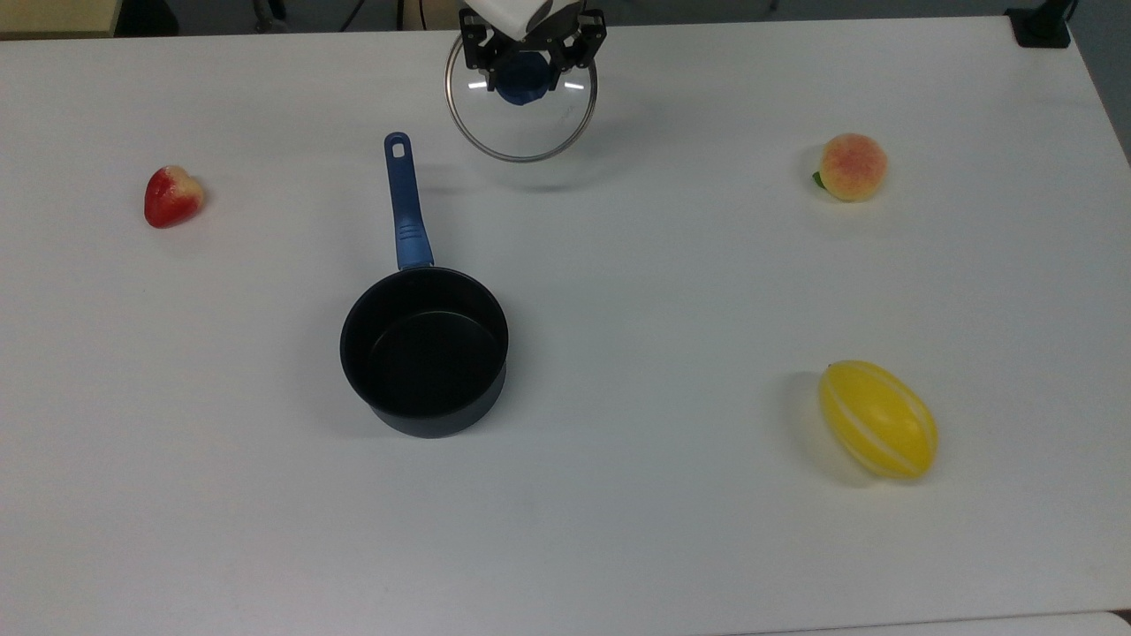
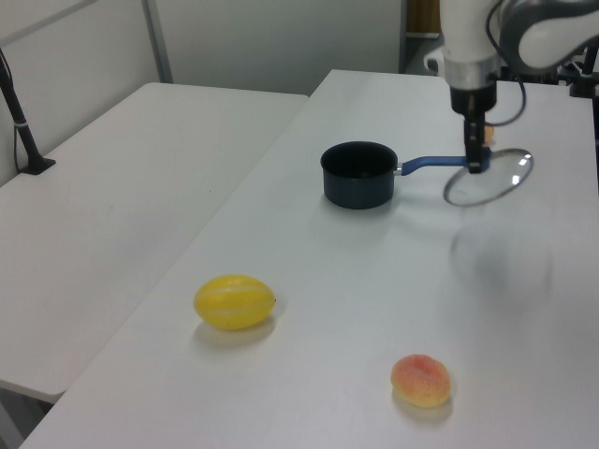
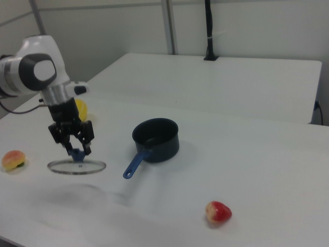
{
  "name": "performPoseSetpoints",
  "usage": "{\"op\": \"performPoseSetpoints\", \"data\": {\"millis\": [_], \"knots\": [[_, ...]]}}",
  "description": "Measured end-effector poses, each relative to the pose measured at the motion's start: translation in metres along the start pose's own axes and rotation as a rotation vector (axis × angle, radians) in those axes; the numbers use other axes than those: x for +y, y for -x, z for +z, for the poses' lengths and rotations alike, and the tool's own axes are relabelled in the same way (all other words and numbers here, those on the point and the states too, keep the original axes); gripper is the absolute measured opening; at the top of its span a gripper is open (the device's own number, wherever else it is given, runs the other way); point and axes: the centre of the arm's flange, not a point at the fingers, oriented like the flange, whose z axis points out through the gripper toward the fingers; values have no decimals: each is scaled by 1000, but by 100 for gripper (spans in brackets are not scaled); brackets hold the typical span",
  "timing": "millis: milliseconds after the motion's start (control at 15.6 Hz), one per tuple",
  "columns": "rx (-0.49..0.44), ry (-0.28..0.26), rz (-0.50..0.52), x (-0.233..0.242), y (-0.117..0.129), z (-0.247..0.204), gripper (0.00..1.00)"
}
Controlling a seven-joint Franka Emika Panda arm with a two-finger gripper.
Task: Open lid
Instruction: 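Carry the lid away from the saucepan and lower it onto the table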
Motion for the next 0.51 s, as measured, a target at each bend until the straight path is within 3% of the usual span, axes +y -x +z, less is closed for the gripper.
{"op": "performPoseSetpoints", "data": {"millis": [257,514], "knots": [[13,-3,-94,-1,13,33,65],[65,-9,-122,-5,17,65,65]]}}
